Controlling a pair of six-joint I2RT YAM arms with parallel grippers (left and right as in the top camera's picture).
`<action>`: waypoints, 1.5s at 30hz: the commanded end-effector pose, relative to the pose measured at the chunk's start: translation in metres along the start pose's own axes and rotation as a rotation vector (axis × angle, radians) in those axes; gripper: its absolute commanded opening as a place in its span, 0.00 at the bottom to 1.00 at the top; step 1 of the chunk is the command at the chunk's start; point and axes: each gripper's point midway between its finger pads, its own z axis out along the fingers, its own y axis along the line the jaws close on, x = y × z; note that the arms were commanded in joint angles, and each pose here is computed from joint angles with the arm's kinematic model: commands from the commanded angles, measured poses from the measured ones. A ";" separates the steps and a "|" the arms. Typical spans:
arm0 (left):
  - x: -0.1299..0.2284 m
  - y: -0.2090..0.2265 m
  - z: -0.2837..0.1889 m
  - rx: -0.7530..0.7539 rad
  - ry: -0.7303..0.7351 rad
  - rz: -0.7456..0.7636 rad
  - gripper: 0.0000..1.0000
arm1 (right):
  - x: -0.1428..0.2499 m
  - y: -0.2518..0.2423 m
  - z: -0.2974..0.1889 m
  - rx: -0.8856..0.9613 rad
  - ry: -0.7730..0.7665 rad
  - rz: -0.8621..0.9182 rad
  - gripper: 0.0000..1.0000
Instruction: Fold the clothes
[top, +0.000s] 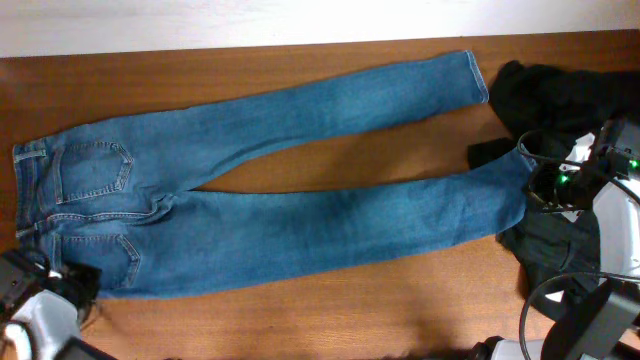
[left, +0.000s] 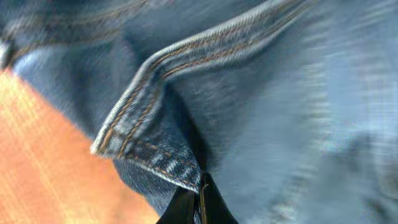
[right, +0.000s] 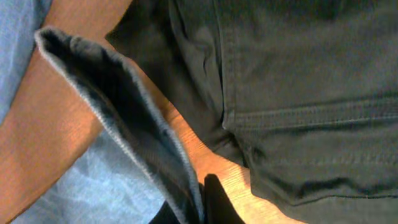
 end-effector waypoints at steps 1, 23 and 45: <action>-0.046 -0.051 -0.056 0.207 -0.172 0.070 0.00 | -0.015 0.018 -0.015 -0.055 -0.036 -0.064 0.04; -0.105 -0.203 -0.104 0.480 -0.320 0.324 0.00 | -0.083 0.115 -0.038 -0.158 -0.346 -0.275 0.04; -0.148 -0.262 -0.008 0.226 -0.350 0.357 0.00 | -0.128 0.150 0.074 -0.171 -0.134 0.040 0.49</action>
